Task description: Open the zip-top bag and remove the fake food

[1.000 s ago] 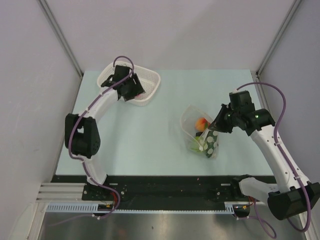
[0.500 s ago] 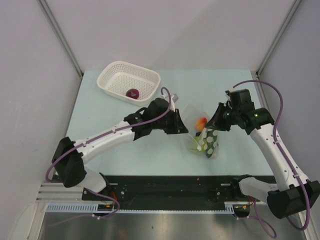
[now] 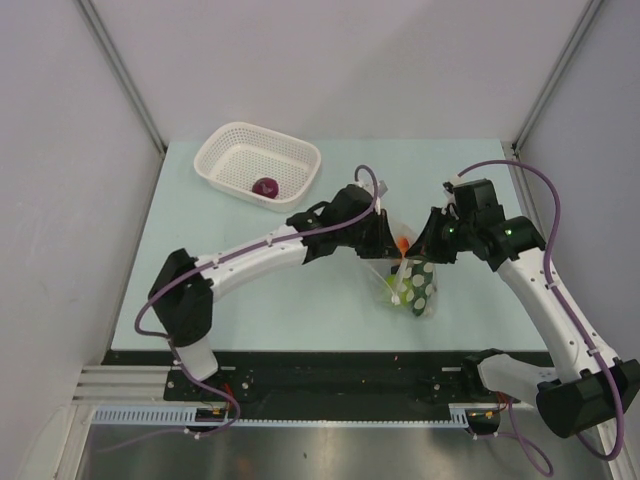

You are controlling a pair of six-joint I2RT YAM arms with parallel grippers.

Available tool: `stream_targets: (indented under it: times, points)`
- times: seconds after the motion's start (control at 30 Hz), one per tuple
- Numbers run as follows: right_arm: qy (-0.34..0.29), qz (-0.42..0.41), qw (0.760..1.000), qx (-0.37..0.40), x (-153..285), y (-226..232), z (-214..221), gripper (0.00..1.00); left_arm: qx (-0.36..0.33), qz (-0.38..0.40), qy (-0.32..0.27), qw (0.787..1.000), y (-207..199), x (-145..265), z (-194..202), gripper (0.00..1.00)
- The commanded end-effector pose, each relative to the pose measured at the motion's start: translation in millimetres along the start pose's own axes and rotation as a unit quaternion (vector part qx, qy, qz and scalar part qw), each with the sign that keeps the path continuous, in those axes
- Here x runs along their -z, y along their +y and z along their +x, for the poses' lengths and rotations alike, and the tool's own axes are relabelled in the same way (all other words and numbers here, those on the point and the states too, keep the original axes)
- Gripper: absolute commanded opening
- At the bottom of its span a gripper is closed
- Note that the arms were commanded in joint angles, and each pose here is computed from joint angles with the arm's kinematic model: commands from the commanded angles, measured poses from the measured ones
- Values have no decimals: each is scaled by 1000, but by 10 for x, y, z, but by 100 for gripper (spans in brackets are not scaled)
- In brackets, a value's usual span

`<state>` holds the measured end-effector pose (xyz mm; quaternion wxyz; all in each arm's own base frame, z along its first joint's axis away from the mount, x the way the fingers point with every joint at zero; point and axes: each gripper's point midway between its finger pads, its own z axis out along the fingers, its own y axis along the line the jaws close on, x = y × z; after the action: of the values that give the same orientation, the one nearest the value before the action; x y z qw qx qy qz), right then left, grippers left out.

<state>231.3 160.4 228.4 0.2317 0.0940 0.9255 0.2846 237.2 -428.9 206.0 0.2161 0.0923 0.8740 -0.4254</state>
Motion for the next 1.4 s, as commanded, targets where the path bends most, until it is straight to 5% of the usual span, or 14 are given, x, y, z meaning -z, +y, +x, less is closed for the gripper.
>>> stream_targets:
  times: [0.0, 0.13, 0.5, 0.83, 1.37]
  points:
    - [-21, -25, 999, 20, 103, 136, -100, 0, -2, -3, 45, 999, 83, -300, 149, 11]
    - [-18, -18, 1000, 0, 110, 87, -66, 0, -9, -32, 64, 997, 246, -452, 239, 15]
    - [-11, -4, 1000, -26, 79, -76, 75, 0, -47, -44, 112, 992, 435, -616, 570, 67]
    - [3, 7, 999, -35, 23, -200, 196, 0, -49, -58, 130, 989, 547, -774, 773, 84]
    - [19, 32, 999, -27, 33, -425, 345, 0, -13, -46, 150, 988, 708, -978, 1082, 82]
